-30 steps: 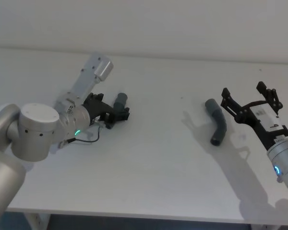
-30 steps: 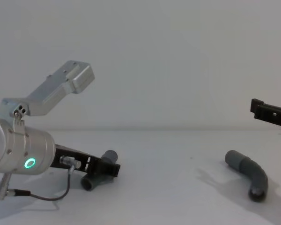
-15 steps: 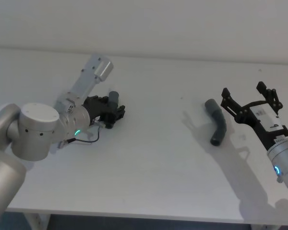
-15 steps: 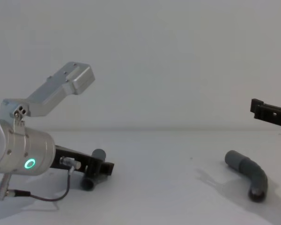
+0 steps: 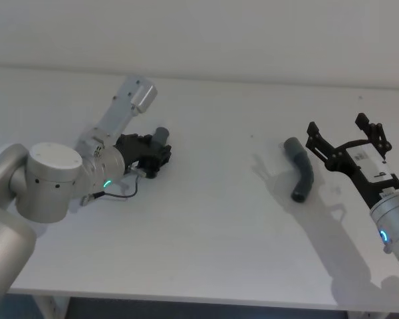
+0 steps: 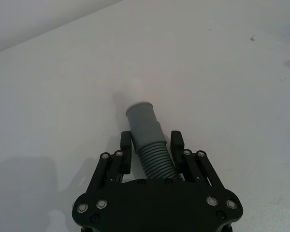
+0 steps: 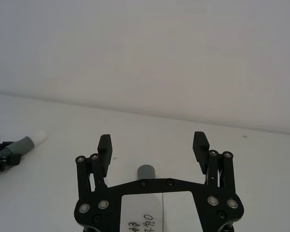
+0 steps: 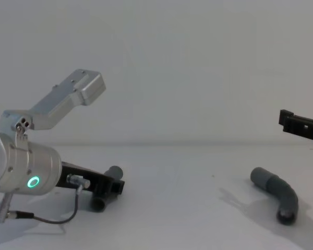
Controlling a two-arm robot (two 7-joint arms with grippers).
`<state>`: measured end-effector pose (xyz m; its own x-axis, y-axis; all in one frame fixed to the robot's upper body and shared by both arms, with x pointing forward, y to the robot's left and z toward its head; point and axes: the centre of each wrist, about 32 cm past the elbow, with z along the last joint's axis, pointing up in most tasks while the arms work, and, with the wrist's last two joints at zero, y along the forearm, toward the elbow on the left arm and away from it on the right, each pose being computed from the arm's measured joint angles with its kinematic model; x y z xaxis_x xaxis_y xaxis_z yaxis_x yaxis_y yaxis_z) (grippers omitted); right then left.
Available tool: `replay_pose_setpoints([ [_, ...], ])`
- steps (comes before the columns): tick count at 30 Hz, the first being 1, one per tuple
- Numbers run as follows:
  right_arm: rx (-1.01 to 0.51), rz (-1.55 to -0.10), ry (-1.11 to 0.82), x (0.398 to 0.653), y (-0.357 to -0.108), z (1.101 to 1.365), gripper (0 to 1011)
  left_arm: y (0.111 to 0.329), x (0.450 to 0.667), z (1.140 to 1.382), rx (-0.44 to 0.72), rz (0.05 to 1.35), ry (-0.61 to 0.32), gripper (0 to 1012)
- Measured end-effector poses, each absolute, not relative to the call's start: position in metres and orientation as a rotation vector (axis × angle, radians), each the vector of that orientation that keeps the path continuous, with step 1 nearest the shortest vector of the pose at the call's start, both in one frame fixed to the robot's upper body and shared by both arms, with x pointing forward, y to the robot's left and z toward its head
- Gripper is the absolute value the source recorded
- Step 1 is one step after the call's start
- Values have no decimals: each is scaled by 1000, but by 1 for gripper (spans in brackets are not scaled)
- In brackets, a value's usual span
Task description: Use both hands to pick up one end of the pipe from the table, align the ends, and insert them.
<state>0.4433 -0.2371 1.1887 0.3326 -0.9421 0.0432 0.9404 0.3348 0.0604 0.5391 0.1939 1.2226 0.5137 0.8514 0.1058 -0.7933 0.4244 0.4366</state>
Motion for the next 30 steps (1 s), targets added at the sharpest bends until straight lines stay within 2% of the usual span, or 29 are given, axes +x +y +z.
replay_pose_setpoints([
  [11, 8, -1223, -78, 443, -238, 1190, 1000, 194, 539, 1222, 469, 1032, 140, 416],
  [19, -85, -1193, -86, 446, -240, 1198, 1000, 194, 539, 1222, 470, 1032, 141, 375],
  [30, -244, -1160, -79, 453, -241, 1209, 1000, 194, 539, 1222, 470, 1032, 141, 371],
])
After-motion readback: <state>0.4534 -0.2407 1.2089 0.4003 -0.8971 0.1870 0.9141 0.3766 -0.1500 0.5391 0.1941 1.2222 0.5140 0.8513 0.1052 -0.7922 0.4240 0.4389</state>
